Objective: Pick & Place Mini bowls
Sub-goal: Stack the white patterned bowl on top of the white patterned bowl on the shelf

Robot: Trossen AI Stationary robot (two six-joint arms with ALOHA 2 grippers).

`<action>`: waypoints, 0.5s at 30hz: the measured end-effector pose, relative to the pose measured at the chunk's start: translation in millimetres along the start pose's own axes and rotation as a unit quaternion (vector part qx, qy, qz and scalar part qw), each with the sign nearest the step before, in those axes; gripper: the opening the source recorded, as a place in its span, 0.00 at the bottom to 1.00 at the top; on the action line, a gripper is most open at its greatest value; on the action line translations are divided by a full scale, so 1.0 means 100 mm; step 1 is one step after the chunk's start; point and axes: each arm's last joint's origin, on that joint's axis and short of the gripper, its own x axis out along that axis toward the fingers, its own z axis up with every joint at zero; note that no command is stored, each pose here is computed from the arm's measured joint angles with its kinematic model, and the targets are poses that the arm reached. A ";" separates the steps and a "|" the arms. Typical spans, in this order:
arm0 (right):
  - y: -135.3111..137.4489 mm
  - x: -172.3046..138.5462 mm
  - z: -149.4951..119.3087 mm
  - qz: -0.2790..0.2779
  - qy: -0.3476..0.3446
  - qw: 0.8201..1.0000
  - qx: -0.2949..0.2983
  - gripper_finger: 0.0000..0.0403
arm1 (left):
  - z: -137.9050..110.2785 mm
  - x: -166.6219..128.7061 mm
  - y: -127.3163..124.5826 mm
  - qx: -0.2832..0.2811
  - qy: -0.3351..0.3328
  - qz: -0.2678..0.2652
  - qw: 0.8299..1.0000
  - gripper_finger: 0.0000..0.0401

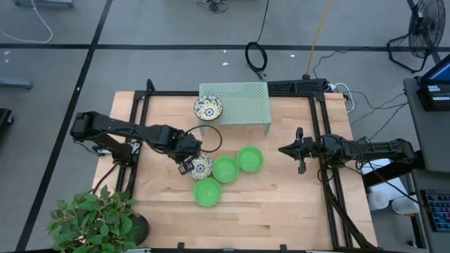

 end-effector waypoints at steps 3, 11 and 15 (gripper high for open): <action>0.00 0.00 0.00 0.000 0.000 1.000 0.000 0.00 | -0.05 0.13 0.01 -0.003 -0.007 -0.011 1.000 0.10; 0.00 0.00 0.00 0.000 -0.001 1.000 0.000 0.00 | -0.14 0.41 0.03 -0.016 -0.015 -0.025 0.999 0.10; 0.00 0.00 0.00 0.000 -0.001 1.000 0.000 0.00 | -0.14 0.46 0.03 -0.028 -0.022 -0.031 0.999 0.10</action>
